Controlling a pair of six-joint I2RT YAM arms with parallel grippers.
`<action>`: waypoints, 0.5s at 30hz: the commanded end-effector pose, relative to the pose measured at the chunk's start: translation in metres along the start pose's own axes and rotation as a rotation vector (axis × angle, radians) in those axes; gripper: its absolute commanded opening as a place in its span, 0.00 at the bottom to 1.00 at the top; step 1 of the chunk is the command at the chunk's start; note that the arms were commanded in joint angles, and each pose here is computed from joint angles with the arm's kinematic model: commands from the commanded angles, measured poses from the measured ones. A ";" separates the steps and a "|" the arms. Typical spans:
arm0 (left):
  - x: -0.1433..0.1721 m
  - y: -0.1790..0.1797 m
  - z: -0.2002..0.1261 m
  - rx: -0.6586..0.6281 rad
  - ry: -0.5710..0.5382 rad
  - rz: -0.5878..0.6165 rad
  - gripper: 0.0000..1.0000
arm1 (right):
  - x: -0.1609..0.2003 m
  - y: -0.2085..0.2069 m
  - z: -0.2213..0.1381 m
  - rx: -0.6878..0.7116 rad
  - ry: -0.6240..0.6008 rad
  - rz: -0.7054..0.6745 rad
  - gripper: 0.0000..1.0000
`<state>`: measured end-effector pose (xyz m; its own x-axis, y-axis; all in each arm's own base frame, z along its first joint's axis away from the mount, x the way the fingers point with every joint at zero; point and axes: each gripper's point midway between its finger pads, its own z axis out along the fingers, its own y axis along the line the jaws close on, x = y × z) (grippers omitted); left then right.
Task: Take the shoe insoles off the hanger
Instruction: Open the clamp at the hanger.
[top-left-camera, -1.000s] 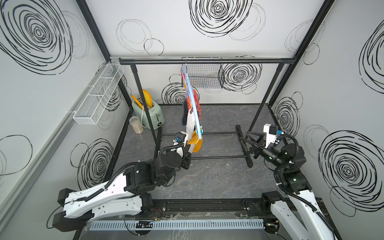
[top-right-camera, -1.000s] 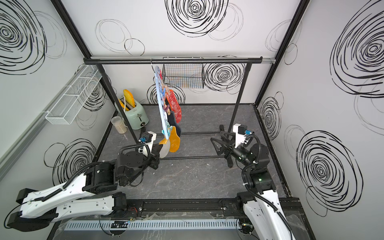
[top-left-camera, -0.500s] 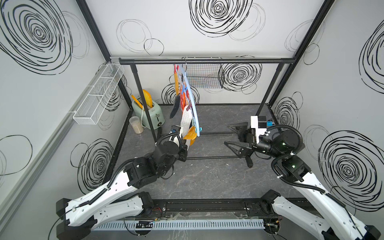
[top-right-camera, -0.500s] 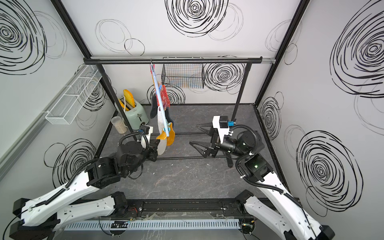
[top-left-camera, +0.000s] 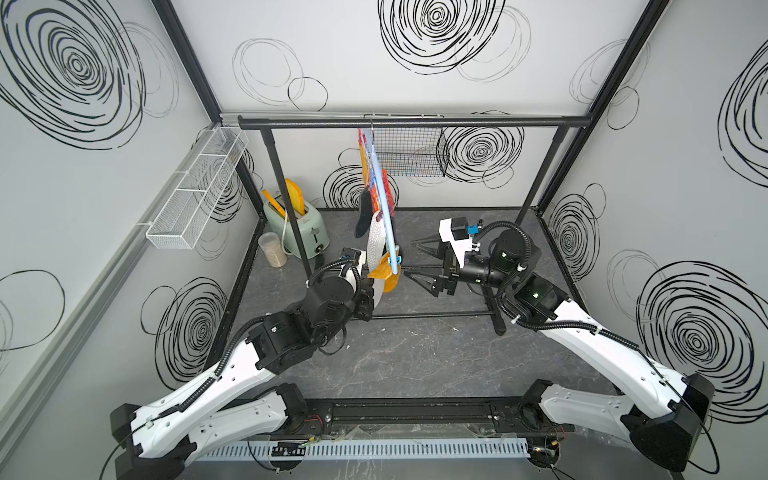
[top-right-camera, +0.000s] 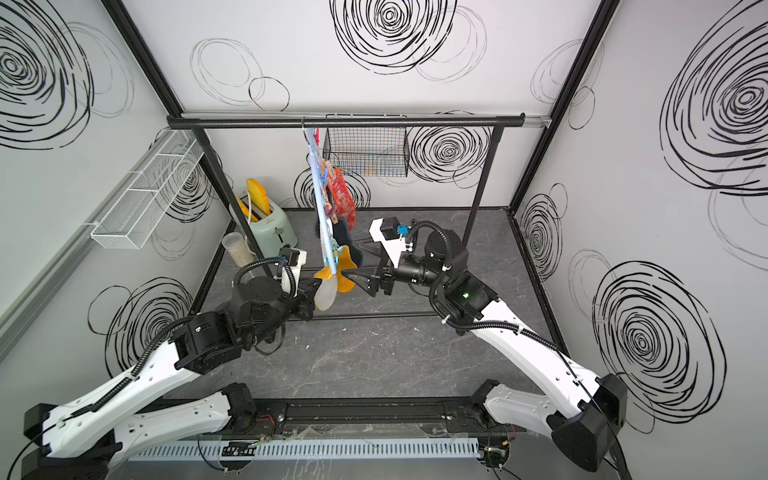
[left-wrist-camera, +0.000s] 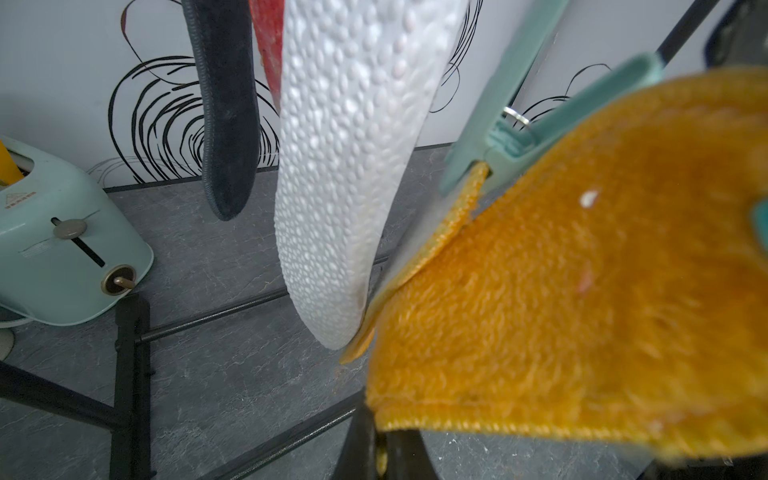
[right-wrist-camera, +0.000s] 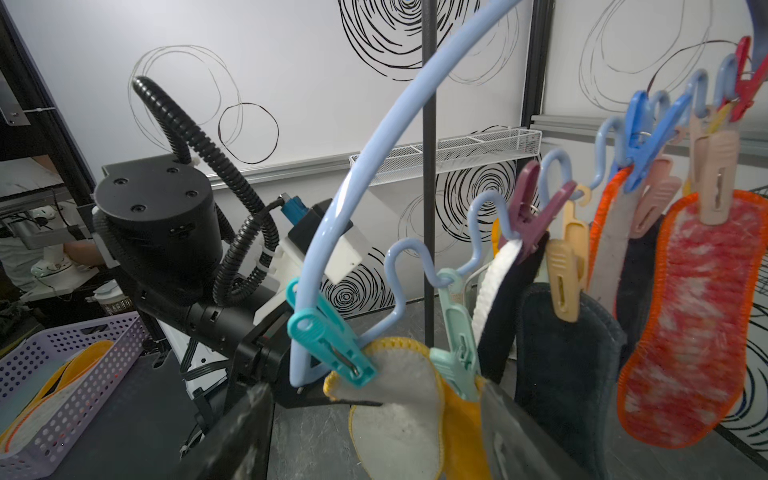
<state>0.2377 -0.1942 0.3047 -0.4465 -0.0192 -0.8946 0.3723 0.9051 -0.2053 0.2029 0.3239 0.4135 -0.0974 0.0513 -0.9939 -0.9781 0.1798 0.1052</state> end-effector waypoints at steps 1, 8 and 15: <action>-0.009 -0.001 -0.001 0.015 -0.038 -0.017 0.05 | -0.021 0.010 0.002 -0.053 -0.049 -0.054 0.77; -0.009 0.000 -0.002 0.018 -0.037 -0.017 0.06 | -0.024 0.010 0.008 -0.073 -0.046 -0.054 0.76; -0.007 0.001 -0.002 0.020 -0.034 -0.017 0.07 | -0.029 0.006 0.016 -0.078 -0.045 -0.048 0.76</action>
<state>0.2374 -0.1938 0.3035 -0.4520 -0.0180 -0.8918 0.3802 0.9005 -0.2109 0.2082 0.3383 0.4253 -0.0911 0.0563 -0.9942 -0.9865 0.1315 0.0979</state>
